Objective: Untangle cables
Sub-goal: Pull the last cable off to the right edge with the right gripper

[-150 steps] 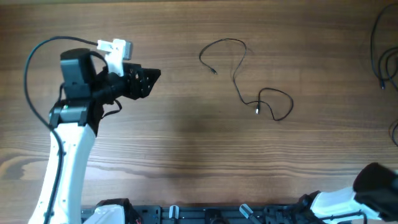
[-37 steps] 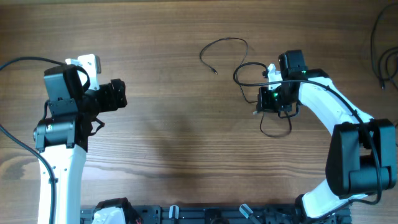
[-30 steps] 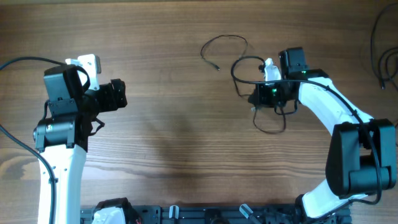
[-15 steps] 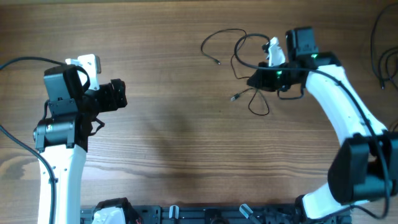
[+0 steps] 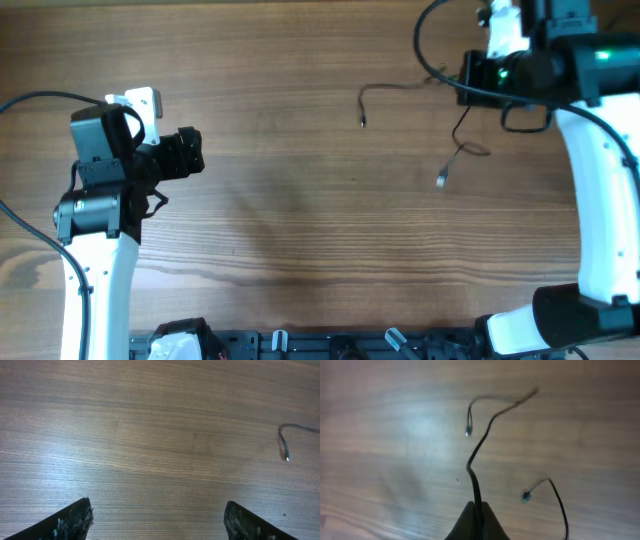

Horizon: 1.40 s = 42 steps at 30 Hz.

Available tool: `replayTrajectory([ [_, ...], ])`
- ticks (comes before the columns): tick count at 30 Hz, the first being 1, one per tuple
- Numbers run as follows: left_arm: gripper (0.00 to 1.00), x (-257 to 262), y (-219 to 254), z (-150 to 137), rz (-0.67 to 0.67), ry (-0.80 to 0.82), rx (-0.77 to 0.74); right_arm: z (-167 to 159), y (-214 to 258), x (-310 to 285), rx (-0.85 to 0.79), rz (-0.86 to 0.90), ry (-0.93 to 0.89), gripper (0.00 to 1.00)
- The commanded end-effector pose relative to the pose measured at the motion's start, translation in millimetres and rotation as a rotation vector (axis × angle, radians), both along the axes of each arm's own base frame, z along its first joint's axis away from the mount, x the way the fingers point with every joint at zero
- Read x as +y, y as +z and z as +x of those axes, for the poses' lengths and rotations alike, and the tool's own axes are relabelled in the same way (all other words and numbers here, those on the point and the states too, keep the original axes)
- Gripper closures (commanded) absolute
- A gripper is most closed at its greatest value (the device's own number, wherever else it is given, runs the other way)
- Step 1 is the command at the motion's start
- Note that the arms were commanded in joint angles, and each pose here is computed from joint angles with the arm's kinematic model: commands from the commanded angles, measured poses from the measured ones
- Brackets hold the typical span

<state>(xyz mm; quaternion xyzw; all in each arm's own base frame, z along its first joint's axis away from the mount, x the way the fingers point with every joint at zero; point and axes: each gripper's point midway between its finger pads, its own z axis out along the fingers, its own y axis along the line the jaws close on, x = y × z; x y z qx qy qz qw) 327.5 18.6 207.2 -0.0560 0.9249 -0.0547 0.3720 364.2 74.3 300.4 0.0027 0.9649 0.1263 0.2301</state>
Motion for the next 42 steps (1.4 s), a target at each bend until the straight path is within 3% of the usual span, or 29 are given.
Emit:
replayTrajectory([
  [1, 0.14, -2, 13, 1, -0.011, -0.001, -0.035, -11, 50, -26, -0.117, -0.114, -0.072, 0.95],
  [10, 0.14, -2, 12, 1, -0.012, -0.001, -0.030, -49, 108, -66, -0.249, -0.205, -0.221, 0.96],
  [20, 0.14, -2, 12, 1, -0.012, -0.001, -0.032, -77, 127, -140, -0.292, -0.239, -0.473, 0.96],
  [29, 0.14, -8, 15, 3, -0.045, -0.024, -0.048, -113, 132, -224, -0.263, -0.383, -0.847, 0.96],
  [35, 0.30, -3, 29, 16, -0.057, 0.019, -0.121, -161, 137, -283, -0.222, -0.477, -1.147, 0.96],
  [37, 0.24, -3, 28, 15, -0.055, 0.020, -0.115, -189, 136, -312, -0.201, -0.482, -1.305, 0.96],
  [42, 0.23, -4, 22, 10, -0.057, 0.020, -0.082, -209, 121, -366, -0.182, -0.391, -1.450, 0.96],
])
